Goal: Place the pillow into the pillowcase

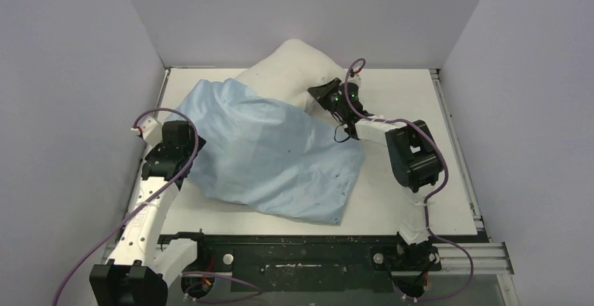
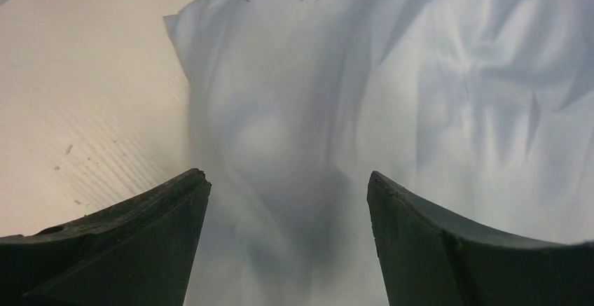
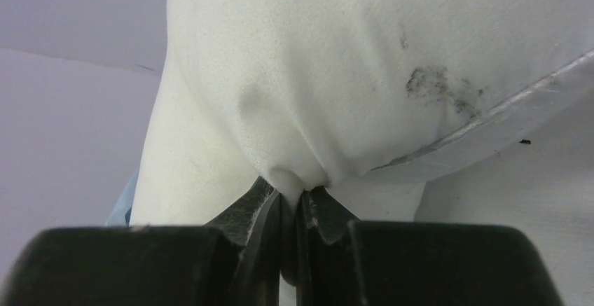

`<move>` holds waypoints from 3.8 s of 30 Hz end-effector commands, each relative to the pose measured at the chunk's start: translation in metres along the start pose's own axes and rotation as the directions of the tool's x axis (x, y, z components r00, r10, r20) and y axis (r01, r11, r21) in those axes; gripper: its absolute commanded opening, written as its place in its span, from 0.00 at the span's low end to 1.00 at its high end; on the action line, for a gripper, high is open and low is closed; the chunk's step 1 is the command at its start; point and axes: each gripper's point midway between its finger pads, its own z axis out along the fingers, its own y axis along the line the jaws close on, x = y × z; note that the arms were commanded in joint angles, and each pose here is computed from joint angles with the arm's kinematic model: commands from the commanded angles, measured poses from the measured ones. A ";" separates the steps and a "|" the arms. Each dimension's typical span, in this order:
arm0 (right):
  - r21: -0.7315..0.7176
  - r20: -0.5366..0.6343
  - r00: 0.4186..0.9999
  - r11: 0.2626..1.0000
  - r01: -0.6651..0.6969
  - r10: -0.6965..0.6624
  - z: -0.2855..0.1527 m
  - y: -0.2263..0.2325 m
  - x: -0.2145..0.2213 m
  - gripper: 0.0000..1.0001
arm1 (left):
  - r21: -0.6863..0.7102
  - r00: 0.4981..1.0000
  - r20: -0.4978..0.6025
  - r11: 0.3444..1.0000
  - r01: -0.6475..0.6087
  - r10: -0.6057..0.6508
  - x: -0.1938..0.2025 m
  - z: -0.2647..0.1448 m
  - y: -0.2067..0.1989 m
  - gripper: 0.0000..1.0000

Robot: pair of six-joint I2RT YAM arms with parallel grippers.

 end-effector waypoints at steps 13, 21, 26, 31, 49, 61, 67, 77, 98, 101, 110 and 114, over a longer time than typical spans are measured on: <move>-0.004 0.248 0.962 0.993 0.116 -0.111 -0.050 0.043 -0.123 0.00 | 0.046 0.930 -0.215 0.948 0.315 -0.298 0.043 0.034 0.006 0.87; -0.026 0.248 0.967 0.998 0.063 -0.055 -0.054 0.032 -0.130 0.00 | 0.103 0.906 -0.257 0.922 0.373 -0.338 0.069 0.050 0.006 0.91; -0.035 0.244 0.969 0.998 0.059 -0.048 -0.055 0.034 -0.129 0.00 | 0.125 0.878 -0.216 0.879 0.459 -0.428 0.074 0.055 0.013 0.70; -0.010 0.254 0.966 0.999 0.050 -0.046 -0.057 0.034 -0.135 0.00 | 0.153 0.872 -0.204 0.865 0.477 -0.445 0.069 0.065 0.005 0.28; 0.057 0.427 0.900 0.996 0.071 -0.089 -0.116 0.032 -0.243 0.00 | -0.159 0.962 0.160 0.956 0.245 -0.220 -0.030 0.079 0.045 0.00; 0.156 0.578 0.806 0.987 0.049 -0.131 -0.181 0.031 -0.334 0.00 | -0.130 0.938 0.323 0.976 0.173 -0.123 -0.111 0.081 0.007 0.00; 0.194 0.604 0.792 0.980 -0.035 -0.091 -0.207 0.018 -0.332 0.00 | -0.131 0.933 0.347 0.980 0.147 -0.094 -0.126 0.090 -0.004 0.00; 0.314 0.667 0.714 0.949 -0.012 -0.212 -0.276 0.011 -0.330 0.00 | -0.095 0.933 0.359 0.994 0.059 -0.021 -0.146 0.118 -0.035 0.00; 0.364 0.097 0.899 0.856 0.368 -0.427 -0.302 0.011 -0.195 0.99 | 0.035 0.959 0.207 0.978 -0.205 0.193 -0.121 0.172 -0.126 0.33; 0.348 0.007 0.862 0.810 0.473 -0.506 -0.283 0.023 -0.185 1.00 | 0.065 0.949 0.198 0.963 -0.262 0.245 -0.116 0.157 -0.147 0.58; 0.121 -0.391 0.465 0.457 0.881 -0.794 -0.239 0.030 -0.125 1.00 | 0.260 0.913 0.208 0.880 -0.397 0.350 -0.050 0.059 -0.183 0.78; -0.012 -0.358 0.301 0.327 0.945 -0.884 -0.224 0.041 -0.121 1.00 | 0.383 0.907 0.196 0.823 -0.420 0.372 0.002 0.019 -0.184 0.93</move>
